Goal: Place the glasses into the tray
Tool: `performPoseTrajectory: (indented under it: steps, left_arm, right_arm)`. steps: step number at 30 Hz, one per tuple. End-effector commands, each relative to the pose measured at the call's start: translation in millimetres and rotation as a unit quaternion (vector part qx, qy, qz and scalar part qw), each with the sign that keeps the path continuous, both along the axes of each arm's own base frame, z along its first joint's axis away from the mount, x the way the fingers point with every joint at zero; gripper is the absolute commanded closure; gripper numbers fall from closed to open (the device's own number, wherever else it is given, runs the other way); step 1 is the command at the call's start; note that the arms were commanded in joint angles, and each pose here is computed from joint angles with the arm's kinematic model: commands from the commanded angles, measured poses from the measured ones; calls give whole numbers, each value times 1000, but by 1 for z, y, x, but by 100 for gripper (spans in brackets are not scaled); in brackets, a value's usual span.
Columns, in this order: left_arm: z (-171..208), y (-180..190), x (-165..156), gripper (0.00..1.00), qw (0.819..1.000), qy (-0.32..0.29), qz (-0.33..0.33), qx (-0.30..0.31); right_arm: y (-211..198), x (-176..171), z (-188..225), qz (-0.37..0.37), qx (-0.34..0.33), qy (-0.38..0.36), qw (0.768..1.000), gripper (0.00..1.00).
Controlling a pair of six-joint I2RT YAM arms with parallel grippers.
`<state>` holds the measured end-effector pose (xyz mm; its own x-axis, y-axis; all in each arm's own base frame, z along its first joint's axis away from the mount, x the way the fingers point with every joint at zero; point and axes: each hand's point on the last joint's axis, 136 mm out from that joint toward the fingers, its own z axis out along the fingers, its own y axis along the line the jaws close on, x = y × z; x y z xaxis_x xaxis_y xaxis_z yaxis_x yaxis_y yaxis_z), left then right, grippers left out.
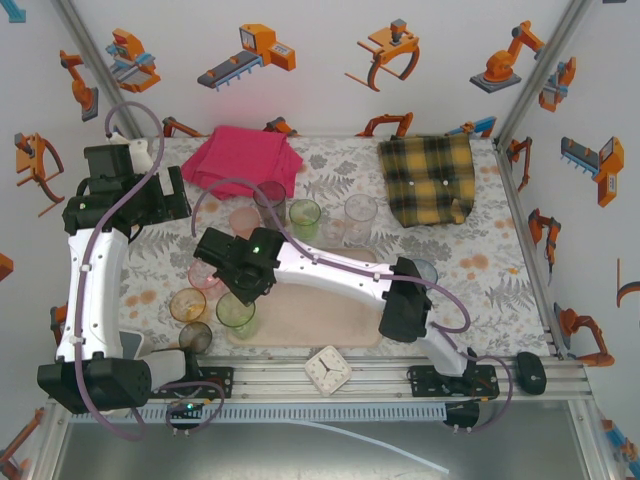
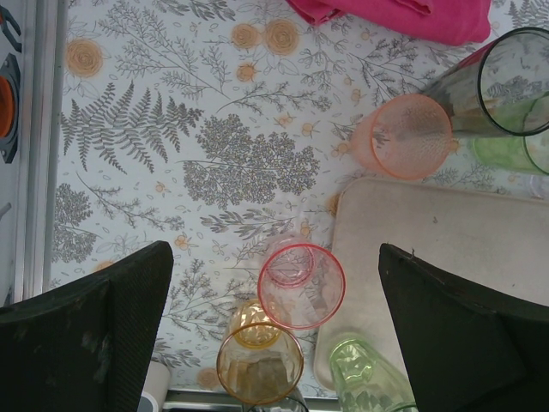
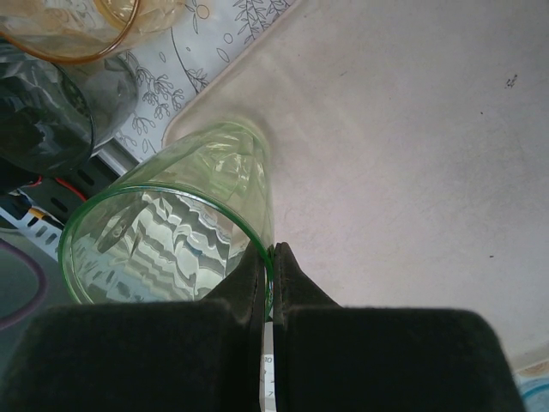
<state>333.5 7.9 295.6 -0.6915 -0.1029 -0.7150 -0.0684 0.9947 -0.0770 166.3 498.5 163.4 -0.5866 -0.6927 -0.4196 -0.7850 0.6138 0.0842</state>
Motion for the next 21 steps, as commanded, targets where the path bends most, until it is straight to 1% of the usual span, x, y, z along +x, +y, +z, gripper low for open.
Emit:
performPoseTrajectory:
  steps: [1,16,21]
  left_arm:
    - [8,0,2,3,1000,-10,5,-12]
    - [9,-1,2,3,1000,-12,3,-15]
    - [10,-2,2,3,1000,-13,2,-15]
  right_arm:
    - [5,0,5,6,4,-11,1000,100]
    - [10,-6,-4,13,4,-2,1000,98]
    - [11,-7,-4,15,5,-2,1000,95]
